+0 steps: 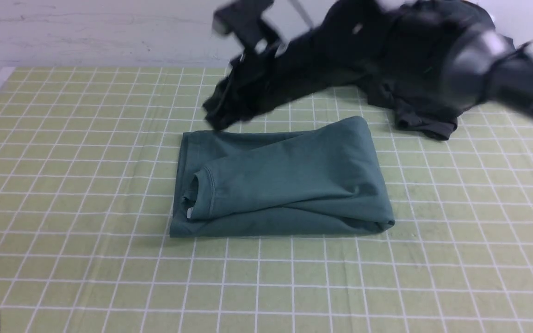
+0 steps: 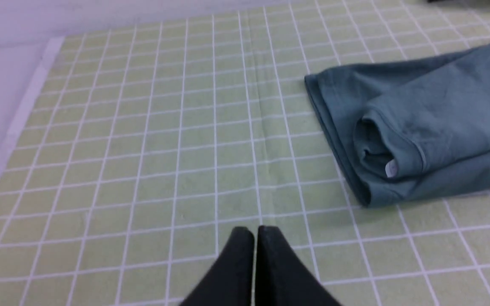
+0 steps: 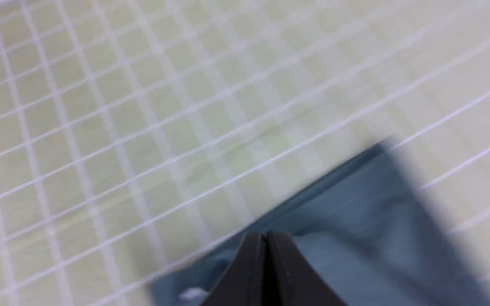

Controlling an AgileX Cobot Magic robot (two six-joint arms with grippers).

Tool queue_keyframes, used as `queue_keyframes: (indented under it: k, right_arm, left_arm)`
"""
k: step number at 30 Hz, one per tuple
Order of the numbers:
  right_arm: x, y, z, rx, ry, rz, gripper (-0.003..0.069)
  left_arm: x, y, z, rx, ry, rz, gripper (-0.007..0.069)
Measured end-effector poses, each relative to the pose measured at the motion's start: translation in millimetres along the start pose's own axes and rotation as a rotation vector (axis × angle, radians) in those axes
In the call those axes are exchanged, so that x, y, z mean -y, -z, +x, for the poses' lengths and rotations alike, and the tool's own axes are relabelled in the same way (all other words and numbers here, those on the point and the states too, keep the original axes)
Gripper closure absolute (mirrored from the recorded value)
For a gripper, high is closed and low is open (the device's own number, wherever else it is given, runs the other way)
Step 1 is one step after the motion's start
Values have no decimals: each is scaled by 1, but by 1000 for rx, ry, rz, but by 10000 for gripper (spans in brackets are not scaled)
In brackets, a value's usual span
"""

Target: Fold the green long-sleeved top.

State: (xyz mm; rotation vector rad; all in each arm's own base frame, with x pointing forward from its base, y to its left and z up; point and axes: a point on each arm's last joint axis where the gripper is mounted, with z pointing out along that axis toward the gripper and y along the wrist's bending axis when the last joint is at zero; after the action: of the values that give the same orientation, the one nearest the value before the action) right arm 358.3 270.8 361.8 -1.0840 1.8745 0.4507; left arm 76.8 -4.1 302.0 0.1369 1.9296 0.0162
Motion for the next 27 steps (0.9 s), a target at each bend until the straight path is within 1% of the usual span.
queue_keyframes:
  k: [3,4,5,6,7,8,9,10,11,12,13,14,16,18,19,20,21,22,23,24,27]
  right_arm:
    - [10,84,-30,55,151,182,670]
    - [11,110,-36,73,165,234,670]
    - [13,110,-35,65,172,241,670]
    - [16,148,-40,74,177,323,670]
    - [18,169,-40,67,169,375,670]
    - [24,195,-39,58,144,449,670]
    - [23,202,-39,61,140,462,670]
    - [26,220,-37,66,111,515,670]
    - [30,242,-32,87,57,591,670]
    - [30,245,-31,88,49,600,670]
    - [29,266,-25,136,-2,659,670]
    - [26,279,-20,189,-36,694,670]
    - [15,295,-10,264,-68,715,670]
    - [-4,313,5,385,-66,727,670]
    - [-6,315,7,397,-64,728,670]
    - [-20,326,18,502,-37,737,670]
    - [-33,333,32,568,-14,741,670]
    - [-42,338,42,623,9,746,670]
    - [-42,339,40,642,14,747,670]
    - [-66,350,67,784,79,757,670]
    - [-94,357,105,939,162,765,670]
  left_arm:
    - [-1,11,1,54,1,-4,626]
    - [-1,14,1,67,1,-5,626]
    - [-1,14,1,69,2,-5,626]
    - [-1,16,1,79,1,-6,626]
    - [-1,17,1,84,1,-6,626]
    - [-1,18,1,84,1,-6,626]
    - [-1,18,1,84,1,-6,626]
    - [-1,18,1,84,1,-6,626]
    - [-1,18,1,83,1,-6,626]
    - [-1,18,1,83,1,-6,626]
    - [-1,18,1,83,1,-6,626]
    - [-1,18,1,83,1,-6,626]
    - [-1,18,1,83,1,-6,626]
    - [-1,18,1,83,1,-6,626]
    - [-1,18,1,83,1,-6,626]
    - [-1,18,1,83,1,-6,626]
    - [-1,18,1,83,1,-6,626]
    - [-1,18,1,83,1,-6,626]
    - [-1,18,1,83,1,-6,626]
    - [-1,18,1,83,1,-6,626]
    - [-1,18,1,83,0,-6,626]
